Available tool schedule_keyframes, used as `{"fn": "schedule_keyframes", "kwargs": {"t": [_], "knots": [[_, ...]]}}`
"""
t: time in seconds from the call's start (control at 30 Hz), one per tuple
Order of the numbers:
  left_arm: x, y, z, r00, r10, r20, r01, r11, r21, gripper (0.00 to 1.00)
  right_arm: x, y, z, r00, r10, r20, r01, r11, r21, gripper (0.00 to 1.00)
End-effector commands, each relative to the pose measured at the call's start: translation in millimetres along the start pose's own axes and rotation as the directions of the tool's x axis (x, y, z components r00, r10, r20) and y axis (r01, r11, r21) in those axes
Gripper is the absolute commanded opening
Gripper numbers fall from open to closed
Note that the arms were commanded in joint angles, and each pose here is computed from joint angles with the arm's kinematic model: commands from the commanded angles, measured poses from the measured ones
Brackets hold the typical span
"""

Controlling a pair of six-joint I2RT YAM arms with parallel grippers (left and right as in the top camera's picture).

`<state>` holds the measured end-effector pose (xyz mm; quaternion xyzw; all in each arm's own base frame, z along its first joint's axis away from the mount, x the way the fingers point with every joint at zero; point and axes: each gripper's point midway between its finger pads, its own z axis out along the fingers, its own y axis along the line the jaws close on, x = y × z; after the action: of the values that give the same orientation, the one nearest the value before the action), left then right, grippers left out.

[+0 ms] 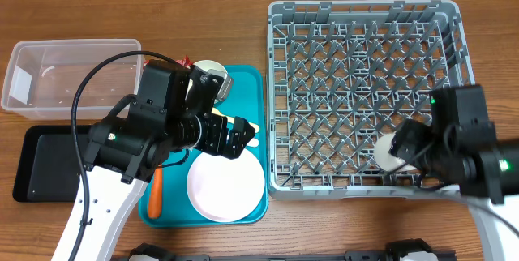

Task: Sort waste into correct bins and load items into the dishwasher rack
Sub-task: 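Place the white cup upside down in the rack with the right gripper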

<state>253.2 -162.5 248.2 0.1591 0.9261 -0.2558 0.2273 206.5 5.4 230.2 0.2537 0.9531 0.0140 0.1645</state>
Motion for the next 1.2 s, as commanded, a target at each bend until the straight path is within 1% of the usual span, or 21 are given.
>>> {"fn": "schedule_keyframes", "kwargs": {"t": [0.0, 0.1, 0.4, 0.43, 0.47, 0.5, 0.6, 0.77, 0.83, 0.93, 0.97, 1.0, 1.07, 1.1, 1.17], "knots": [[-4.3, 1.9, -3.7, 1.000, 0.003, 0.017, -0.002, 1.000, -0.011, 1.00, -10.3, -10.9, 11.7, 0.998, 0.068, -0.018, -0.066, 0.994, 0.087, 0.44], [-4.3, 0.9, -3.7, 1.000, 0.003, 0.016, -0.003, 1.000, -0.005, 1.00, -10.6, -12.4, 26.1, 0.994, 0.068, -0.080, -0.057, 0.989, 0.135, 0.46], [-0.7, 1.4, -3.7, 1.000, -0.004, 0.002, 0.004, 1.000, -0.007, 1.00, -7.5, -10.8, 65.8, 0.975, 0.052, -0.218, -0.002, 0.975, 0.223, 0.47], [-0.4, 1.4, -3.7, 1.000, -0.004, 0.001, 0.004, 1.000, -0.007, 1.00, -5.0, -12.3, 70.4, 0.972, 0.053, -0.229, 0.002, 0.973, 0.232, 0.52], [-0.1, 1.4, -3.7, 1.000, -0.005, 0.000, 0.005, 1.000, -0.007, 1.00, -2.4, -13.8, 75.2, 0.970, 0.053, -0.236, 0.005, 0.971, 0.238, 0.61], [0.1, 1.5, -3.7, 1.000, -0.005, -0.001, 0.005, 1.000, -0.007, 1.00, 0.5, -15.0, 82.8, 0.969, 0.053, -0.241, 0.006, 0.971, 0.241, 0.72], [0.1, 1.3, -3.7, 1.000, -0.005, -0.001, 0.005, 1.000, -0.006, 1.00, -3.2, -13.6, 94.9, 0.976, 0.050, -0.213, 0.001, 0.972, 0.234, 0.78], [0.5, 1.4, -3.7, 1.000, -0.006, -0.003, 0.006, 1.000, -0.006, 1.00, -14.2, -10.8, 93.4, 0.986, 0.046, -0.158, -0.010, 0.975, 0.221, 0.79], [2.0, 1.8, -3.7, 1.000, -0.008, -0.008, 0.008, 1.000, -0.009, 1.00, -19.2, -8.1, 83.5, 0.991, 0.039, -0.129, -0.013, 0.980, 0.198, 0.82], [5.5, 8.7, -4.0, 0.999, -0.030, -0.020, 0.029, 0.998, -0.047, 1.00, -25.8, -2.0, 56.3, 0.997, 0.033, -0.071, -0.024, 0.991, 0.134, 0.83], [6.8, 17.0, -4.8, 0.997, -0.079, -0.018, 0.077, 0.993, -0.093, 1.00, -27.4, 3.5, 46.6, 0.998, 0.014, -0.053, -0.009, 0.996, 0.091, 0.83], [9.3, 28.6, -6.6, 0.987, -0.158, -0.008, 0.155, 0.975, -0.157, 1.00, -28.3, 14.4, 31.7, 0.999, -0.021, -0.027, 0.021, 1.000, 0.012, 0.83], [18.4, 52.5, -12.5, 0.950, -0.311, 0.025, 0.305, 0.908, -0.287, 1.00, -26.5, 37.5, 4.9, 0.996, -0.089, 0.026, 0.092, 0.985, -0.143, 0.83], [26.9, 62.9, -15.9, 0.927, -0.374, 0.035, 0.362, 0.865, -0.347, 1.00, -23.5, 52.8, -12.0, 0.989, -0.136, 0.065, 0.148, 0.959, -0.240, 0.83], [47.7, 74.4, -17.8, 0.896, -0.445, 0.012, 0.407, 0.809, -0.424, 1.00, -14.6, 77.6, -44.5, 0.967, -0.205, 0.152, 0.250, 0.882, -0.399, 0.86]]}}
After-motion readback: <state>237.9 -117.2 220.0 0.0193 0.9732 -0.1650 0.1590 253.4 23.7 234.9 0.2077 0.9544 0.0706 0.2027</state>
